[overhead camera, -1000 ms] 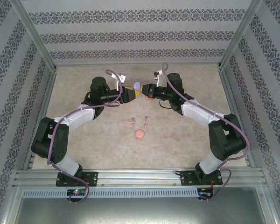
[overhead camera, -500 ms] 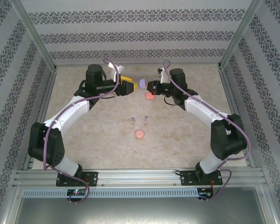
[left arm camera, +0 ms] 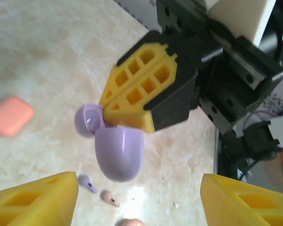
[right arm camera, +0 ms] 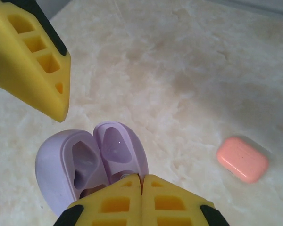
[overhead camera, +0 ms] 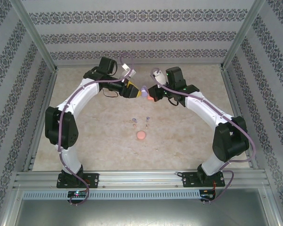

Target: Insert the wireless bluetooth earbuds into the charging case

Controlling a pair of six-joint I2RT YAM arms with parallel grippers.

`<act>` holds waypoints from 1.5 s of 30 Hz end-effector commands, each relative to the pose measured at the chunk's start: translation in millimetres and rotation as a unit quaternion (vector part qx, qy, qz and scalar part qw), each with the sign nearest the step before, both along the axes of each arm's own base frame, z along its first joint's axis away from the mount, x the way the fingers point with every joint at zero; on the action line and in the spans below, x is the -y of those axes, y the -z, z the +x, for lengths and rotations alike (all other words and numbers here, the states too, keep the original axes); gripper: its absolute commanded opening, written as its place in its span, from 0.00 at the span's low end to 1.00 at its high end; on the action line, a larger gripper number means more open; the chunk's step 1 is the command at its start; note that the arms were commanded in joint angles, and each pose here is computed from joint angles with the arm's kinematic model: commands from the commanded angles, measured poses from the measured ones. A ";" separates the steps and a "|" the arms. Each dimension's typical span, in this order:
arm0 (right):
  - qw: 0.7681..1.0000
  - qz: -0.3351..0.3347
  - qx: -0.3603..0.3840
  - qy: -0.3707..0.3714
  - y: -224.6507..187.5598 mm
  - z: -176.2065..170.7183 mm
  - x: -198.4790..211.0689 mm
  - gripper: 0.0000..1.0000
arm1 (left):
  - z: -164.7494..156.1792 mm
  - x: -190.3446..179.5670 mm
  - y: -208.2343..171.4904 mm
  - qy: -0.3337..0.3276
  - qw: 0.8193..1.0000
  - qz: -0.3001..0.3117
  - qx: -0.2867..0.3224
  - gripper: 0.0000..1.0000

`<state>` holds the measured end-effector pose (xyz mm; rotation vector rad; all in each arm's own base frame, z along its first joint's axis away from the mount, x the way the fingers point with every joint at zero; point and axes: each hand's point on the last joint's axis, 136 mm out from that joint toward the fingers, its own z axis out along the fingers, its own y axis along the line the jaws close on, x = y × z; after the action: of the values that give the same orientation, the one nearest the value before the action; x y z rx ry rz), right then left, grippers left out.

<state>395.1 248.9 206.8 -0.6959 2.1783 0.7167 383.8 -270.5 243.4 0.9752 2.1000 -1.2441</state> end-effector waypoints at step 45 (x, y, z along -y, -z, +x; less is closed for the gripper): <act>0.997 -0.007 0.037 -0.063 -23.5 -20.5 -36.5 0.00 | -18.4 15.0 18.8 0.068 0.996 -0.021 -0.062 0.38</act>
<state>372.0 277.6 216.1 -0.8556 2.1303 0.7141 367.8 -279.1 216.9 1.0297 2.1575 -1.4159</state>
